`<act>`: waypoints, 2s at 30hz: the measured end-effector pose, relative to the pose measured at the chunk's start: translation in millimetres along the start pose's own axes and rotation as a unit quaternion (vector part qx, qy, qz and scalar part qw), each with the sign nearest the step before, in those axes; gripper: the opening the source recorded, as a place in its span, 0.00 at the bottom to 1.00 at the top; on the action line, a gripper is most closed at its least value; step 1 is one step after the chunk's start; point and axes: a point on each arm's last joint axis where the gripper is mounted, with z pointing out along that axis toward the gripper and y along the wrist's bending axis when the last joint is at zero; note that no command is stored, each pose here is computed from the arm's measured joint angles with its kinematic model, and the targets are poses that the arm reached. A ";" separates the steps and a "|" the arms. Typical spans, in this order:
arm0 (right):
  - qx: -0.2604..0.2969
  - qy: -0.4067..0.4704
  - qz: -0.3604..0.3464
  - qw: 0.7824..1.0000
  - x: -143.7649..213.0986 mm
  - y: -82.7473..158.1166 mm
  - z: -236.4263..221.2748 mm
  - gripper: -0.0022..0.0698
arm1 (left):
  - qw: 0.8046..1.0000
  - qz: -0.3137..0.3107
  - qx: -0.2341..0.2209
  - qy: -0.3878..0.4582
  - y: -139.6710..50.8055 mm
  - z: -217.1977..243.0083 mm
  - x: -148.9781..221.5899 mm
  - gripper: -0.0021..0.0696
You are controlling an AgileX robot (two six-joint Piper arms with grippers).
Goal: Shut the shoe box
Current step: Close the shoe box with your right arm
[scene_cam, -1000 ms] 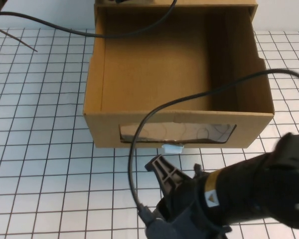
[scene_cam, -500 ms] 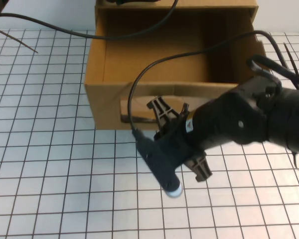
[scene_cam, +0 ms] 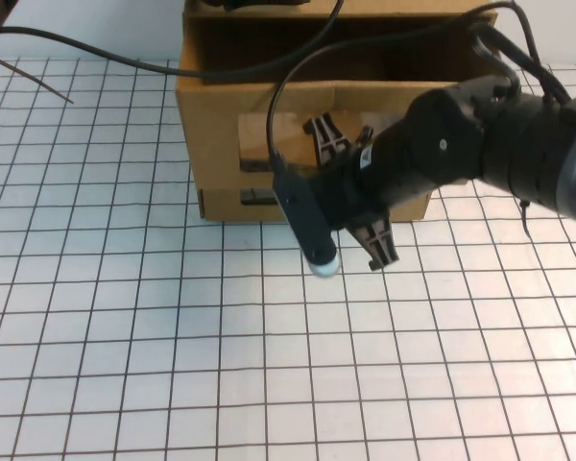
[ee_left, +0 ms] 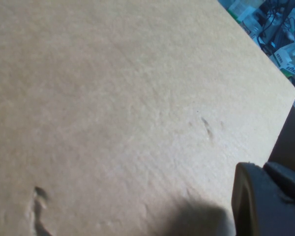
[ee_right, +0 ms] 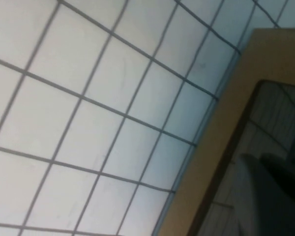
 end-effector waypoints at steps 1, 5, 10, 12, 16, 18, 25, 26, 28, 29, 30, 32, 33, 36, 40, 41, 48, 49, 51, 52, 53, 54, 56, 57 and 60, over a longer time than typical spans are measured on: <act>0.004 0.001 0.009 1.000 1.9 -3.9 0.1 0.01 | 1.000 0.000 -0.001 0.000 0.6 -0.5 -0.1 0.02; -0.009 0.003 0.041 0.999 5.4 -8.4 1.6 0.01 | 1.000 0.000 -0.001 0.000 0.6 -0.5 -0.1 0.02; -0.048 -0.004 0.030 0.998 -6.7 -2.5 -3.4 0.01 | 1.000 -0.001 0.000 0.000 0.6 -0.5 0.0 0.02; -0.060 -0.011 0.010 0.998 -18.0 -0.7 -8.9 0.01 | 1.000 -0.001 0.000 0.000 0.6 -0.5 0.0 0.02; -0.057 -0.009 -0.042 0.997 -42.7 0.7 -22.6 0.01 | 1.000 -0.001 -0.001 0.001 0.7 -0.5 0.1 0.02; -0.046 -0.001 -0.076 0.996 -52.7 3.3 -29.7 0.01 | 1.000 -0.001 -0.001 0.001 0.7 -0.5 0.1 0.02; 0.079 0.064 -0.191 0.976 -44.9 4.8 -21.4 0.01 | 1.000 0.005 -0.010 0.006 2.0 -0.8 0.9 0.02; 0.094 0.066 -0.195 0.974 -42.5 4.0 -18.1 0.01 | 1.000 0.005 -0.010 0.007 2.0 -0.8 0.9 0.02; 0.114 0.070 -0.199 0.971 -37.2 1.2 -12.5 0.01 | 1.000 0.005 -0.010 0.007 2.1 -0.9 0.9 0.02; 0.120 0.071 -0.201 0.970 -34.5 0.6 -7.8 0.01 | 1.000 0.006 -0.011 0.007 2.1 -0.9 0.9 0.02; 0.127 0.072 -0.202 0.968 -31.6 -0.4 -3.9 0.01 | 1.000 0.006 -0.011 0.007 2.1 -0.9 0.9 0.02; 0.136 0.073 -0.197 0.968 -24.4 -0.9 4.2 0.01 | 1.000 0.006 -0.011 0.007 2.1 -0.9 0.9 0.02; 0.141 0.074 -0.194 0.968 -19.4 -1.4 8.0 0.01 | 1.000 0.006 -0.011 0.007 2.1 -0.9 0.9 0.02; 0.147 0.081 -0.159 0.973 -1.7 -4.4 18.6 0.01 | 1.000 0.007 -0.011 0.006 2.2 -0.9 0.8 0.02; 0.170 0.093 -0.093 0.977 21.7 -23.5 24.7 0.01 | 1.000 0.009 -0.010 0.005 1.4 -0.2 0.7 0.02; 0.177 0.095 -0.079 0.977 27.5 -27.7 26.6 0.01 | 1.000 0.009 -0.008 0.007 0.4 0.4 1.0 0.02; 0.175 0.098 -0.045 0.979 38.5 -34.0 31.5 0.01 | 1.000 0.014 -0.005 0.010 -0.6 2.2 2.0 0.02; 0.174 0.098 -0.044 0.979 38.5 -33.8 31.5 0.01 | 1.000 0.015 -0.005 0.010 -0.7 2.1 1.9 0.02; 0.170 0.099 -0.043 0.980 38.8 -33.4 31.5 0.01 | 1.000 0.018 -0.004 0.012 -1.0 2.3 2.2 0.02; 0.168 0.100 -0.043 0.980 38.8 -33.3 30.7 0.01 | 1.000 0.019 -0.002 0.014 -1.7 2.8 2.7 0.02; 0.168 0.099 -0.043 0.980 37.0 -33.9 28.2 0.01 | 1.000 0.021 -0.001 0.015 -1.9 2.8 3.0 0.02; 0.167 0.098 -0.046 0.980 33.5 -33.6 25.4 0.01 | 1.000 0.023 -0.001 0.018 -2.7 2.0 3.2 0.02; 0.161 0.098 -0.054 0.981 27.1 -31.1 15.5 0.01 | 0.999 0.032 -0.009 0.023 -3.3 -0.1 3.3 0.02; 0.155 0.098 -0.060 0.981 22.3 -28.6 7.4 0.01 | 0.999 0.038 -0.015 0.026 -4.4 -2.2 3.1 0.02; 0.132 0.086 -0.065 0.985 0.0 -18.0 -17.5 0.01 | 0.997 0.049 -0.042 0.043 -6.4 -14.4 3.4 0.02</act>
